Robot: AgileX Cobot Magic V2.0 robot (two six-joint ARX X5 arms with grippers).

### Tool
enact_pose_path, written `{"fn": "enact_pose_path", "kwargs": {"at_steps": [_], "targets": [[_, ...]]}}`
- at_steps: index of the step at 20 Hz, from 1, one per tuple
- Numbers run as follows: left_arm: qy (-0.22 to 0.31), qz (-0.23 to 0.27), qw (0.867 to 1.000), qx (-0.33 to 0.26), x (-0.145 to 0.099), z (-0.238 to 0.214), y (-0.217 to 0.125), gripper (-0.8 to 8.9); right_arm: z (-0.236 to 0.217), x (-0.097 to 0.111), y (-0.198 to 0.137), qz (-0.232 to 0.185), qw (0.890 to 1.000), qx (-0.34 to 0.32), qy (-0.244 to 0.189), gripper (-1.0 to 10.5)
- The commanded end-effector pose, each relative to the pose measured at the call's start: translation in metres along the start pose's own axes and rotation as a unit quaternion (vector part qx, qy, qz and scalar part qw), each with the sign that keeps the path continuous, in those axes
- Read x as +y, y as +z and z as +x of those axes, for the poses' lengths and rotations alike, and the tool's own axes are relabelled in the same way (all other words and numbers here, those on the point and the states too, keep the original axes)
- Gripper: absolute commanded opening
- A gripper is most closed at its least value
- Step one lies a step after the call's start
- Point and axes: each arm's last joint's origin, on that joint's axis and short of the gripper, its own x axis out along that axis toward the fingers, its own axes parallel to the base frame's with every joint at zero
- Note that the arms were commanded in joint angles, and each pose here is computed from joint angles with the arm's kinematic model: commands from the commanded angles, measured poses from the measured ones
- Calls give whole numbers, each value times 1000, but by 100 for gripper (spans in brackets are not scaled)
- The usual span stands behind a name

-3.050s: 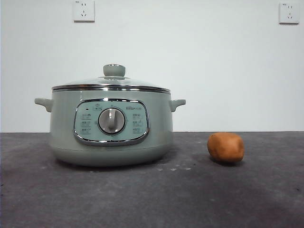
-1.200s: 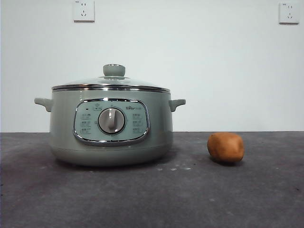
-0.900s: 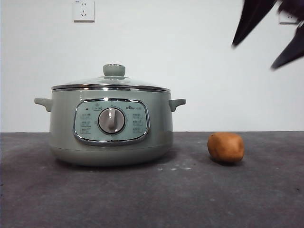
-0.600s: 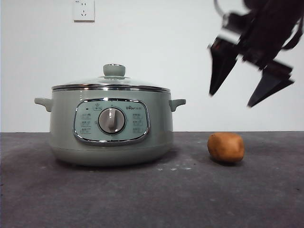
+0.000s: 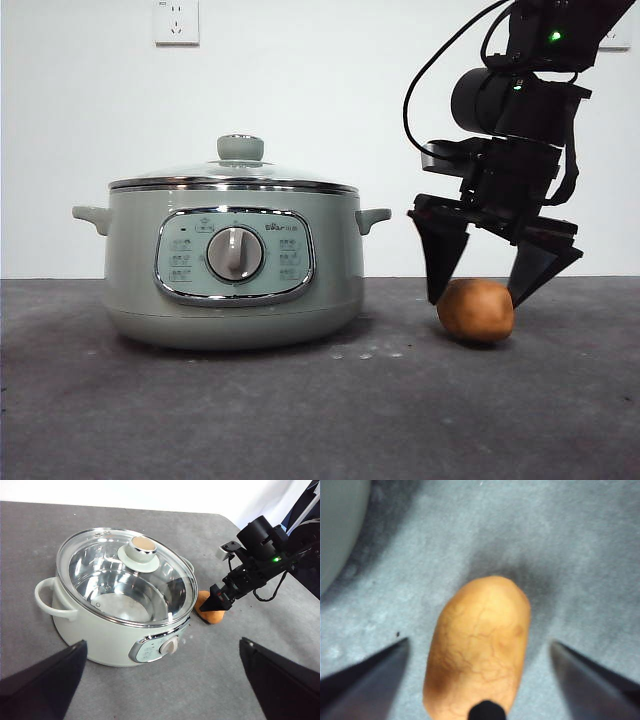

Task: Pick up the potato,open the lid,put the potato in the pot,close the lid

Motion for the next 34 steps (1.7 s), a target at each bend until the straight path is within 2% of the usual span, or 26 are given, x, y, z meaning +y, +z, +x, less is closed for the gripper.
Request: {"fn": "enact_pose_path", "kwargs": {"at_steps": [1,9,15,19,23,27,34], "targets": [[-3,4,1000,0,0,1,1,652,3,1,-1,1,1000,6,5,3],[-2,-5,1000,13,5,8,3,652,-10,3,-2,1,1000,5,15,-12],[-18,11,1000,7,10,25,16,652,-101,15,-12,-18,996,-87,10,-12],[-30,36,999,16,11,47,43,652,-177,28,-38,-36,984,-172,39,-12],[-22,74,996,40,8,86,76,652,-226,39,-68,-56,968,-229,80,-12],[-9,114,990,77,1,141,100,652,-255,46,-97,-70,959,-250,114,-12],[18,146,979,139,6,234,96,651,-278,50,-131,-72,958,-251,115,-12]]}}
